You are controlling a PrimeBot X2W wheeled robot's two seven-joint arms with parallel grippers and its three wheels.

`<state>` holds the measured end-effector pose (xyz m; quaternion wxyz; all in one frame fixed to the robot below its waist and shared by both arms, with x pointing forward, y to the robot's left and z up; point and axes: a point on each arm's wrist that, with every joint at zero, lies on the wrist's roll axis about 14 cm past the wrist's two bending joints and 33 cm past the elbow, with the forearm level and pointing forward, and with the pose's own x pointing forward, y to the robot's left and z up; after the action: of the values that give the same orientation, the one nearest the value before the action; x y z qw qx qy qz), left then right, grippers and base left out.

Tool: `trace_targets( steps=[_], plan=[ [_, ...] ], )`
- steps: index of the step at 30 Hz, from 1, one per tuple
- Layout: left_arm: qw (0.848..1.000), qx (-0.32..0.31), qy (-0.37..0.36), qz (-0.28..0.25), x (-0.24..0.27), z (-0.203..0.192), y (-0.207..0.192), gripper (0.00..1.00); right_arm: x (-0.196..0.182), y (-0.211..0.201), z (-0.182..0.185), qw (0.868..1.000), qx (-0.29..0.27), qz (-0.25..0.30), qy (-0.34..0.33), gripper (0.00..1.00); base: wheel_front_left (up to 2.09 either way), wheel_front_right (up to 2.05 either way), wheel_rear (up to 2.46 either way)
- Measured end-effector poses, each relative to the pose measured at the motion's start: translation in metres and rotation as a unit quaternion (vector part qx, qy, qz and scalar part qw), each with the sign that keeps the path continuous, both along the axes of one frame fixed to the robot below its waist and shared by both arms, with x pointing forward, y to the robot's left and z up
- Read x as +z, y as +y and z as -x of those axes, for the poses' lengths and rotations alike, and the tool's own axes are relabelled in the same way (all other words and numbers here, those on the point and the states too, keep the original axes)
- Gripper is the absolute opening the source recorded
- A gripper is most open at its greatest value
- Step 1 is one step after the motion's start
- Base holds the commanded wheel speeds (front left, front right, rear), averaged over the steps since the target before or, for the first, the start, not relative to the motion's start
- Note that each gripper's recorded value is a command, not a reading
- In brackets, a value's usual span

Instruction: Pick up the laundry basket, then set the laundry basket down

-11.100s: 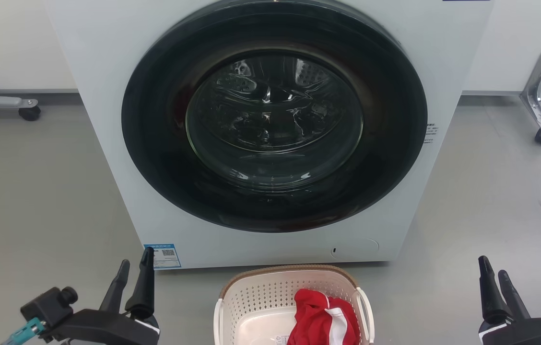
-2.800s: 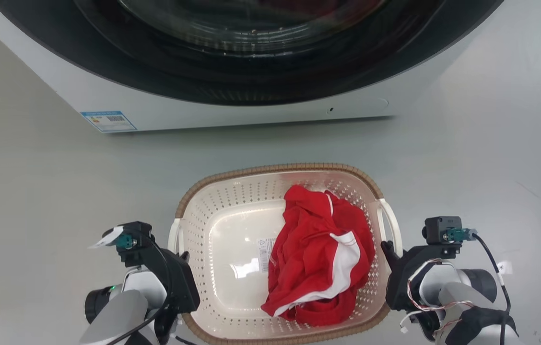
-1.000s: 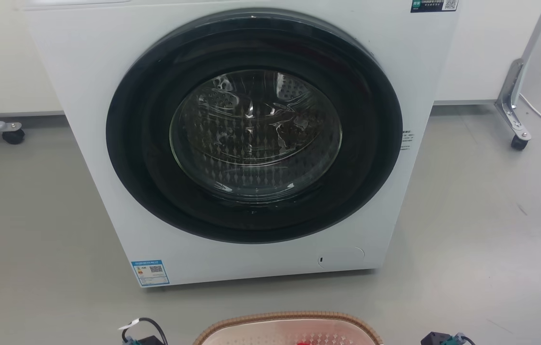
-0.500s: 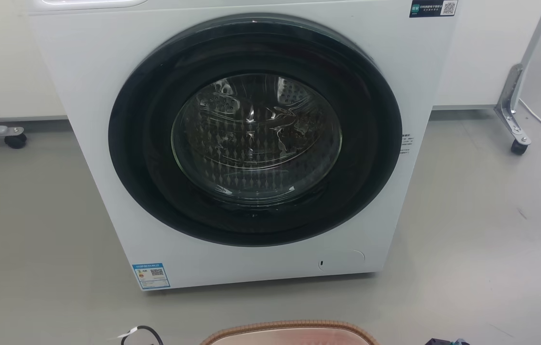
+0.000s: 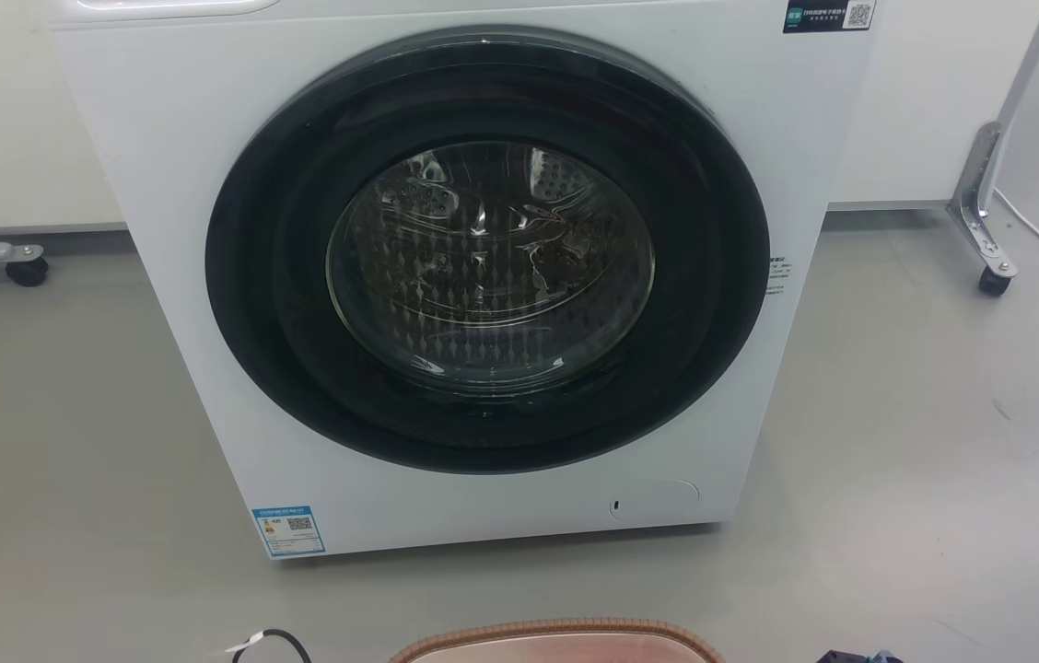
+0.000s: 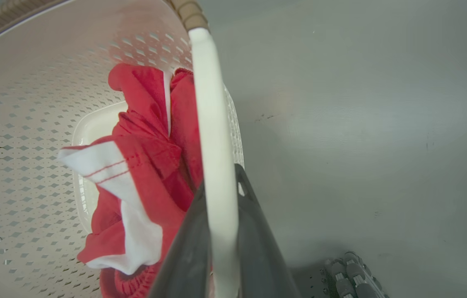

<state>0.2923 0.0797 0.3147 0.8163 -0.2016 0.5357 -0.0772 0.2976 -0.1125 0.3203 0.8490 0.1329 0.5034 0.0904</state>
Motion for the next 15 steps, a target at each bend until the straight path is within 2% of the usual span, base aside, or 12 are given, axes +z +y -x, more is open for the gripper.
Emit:
trace_targets(
  steps=[15],
  plan=[
    [1.0,0.003,0.005,0.0,-0.0009,0.0016,0.0003,0.0,0.0,0.0012,-0.0001,1.0,0.0,-0.003,0.002,0.0,0.0,0.0,0.0]
  ],
)
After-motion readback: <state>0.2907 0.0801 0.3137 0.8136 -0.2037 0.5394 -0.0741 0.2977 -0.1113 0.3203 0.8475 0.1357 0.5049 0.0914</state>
